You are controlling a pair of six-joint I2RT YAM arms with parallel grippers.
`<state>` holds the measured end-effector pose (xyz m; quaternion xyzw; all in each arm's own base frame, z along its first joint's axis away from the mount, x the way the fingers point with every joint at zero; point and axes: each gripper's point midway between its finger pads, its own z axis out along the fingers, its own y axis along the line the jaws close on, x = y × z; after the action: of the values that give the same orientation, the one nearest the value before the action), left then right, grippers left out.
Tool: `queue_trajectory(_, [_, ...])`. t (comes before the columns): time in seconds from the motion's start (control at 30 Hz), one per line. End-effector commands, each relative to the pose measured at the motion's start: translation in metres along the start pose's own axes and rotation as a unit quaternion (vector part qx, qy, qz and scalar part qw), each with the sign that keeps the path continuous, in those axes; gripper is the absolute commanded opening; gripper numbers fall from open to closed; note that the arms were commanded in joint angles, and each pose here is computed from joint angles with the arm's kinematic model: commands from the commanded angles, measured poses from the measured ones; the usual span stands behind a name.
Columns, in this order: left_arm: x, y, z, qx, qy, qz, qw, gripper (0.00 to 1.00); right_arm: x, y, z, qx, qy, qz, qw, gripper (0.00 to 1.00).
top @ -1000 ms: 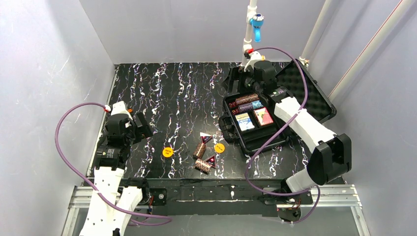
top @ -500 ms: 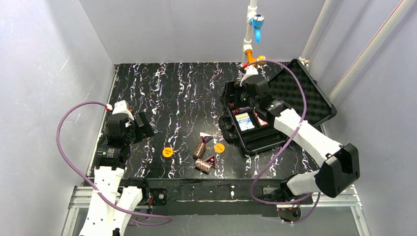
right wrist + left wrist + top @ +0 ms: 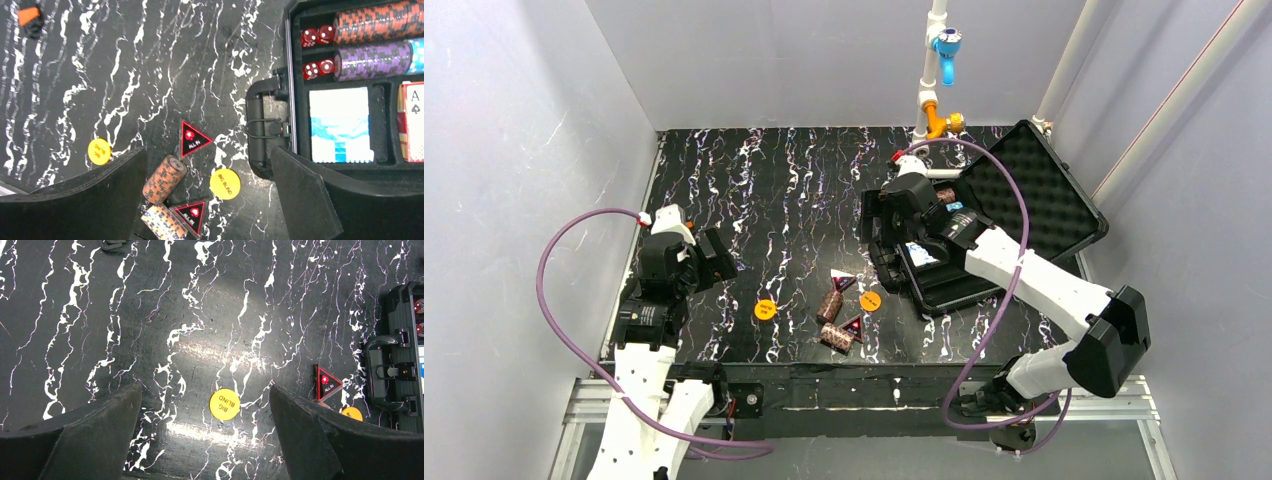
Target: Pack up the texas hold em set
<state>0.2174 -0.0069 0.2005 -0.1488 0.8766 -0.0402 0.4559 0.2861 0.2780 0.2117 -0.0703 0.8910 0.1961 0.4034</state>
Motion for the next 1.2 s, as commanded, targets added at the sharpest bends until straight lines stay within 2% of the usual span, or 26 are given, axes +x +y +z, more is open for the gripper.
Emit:
queue_trajectory(0.0, [-0.004,0.0,-0.002,0.003,-0.007,0.005,1.0,0.99,0.0,0.009,-0.008,0.018,-0.001,-0.009,1.0,1.0])
queue_trajectory(0.53, [-0.004,-0.003,-0.001,0.009,-0.006,0.004,1.0,0.99,0.072,0.059,0.003,-0.042,0.097,-0.033,0.994,1.0])
queue_trajectory(0.83, [-0.005,-0.002,-0.005,0.01,-0.014,0.004,1.0,0.99,0.106,0.057,0.013,0.01,0.127,0.045,0.991,1.0])
queue_trajectory(1.07, [-0.005,0.001,-0.007,0.004,-0.018,0.003,1.0,0.99,0.131,0.065,0.02,0.021,0.145,0.122,0.982,1.0])
queue_trajectory(1.17, [-0.005,0.0,-0.007,0.006,-0.019,0.002,1.0,0.99,0.136,0.072,0.022,0.023,0.142,0.132,0.981,1.0])
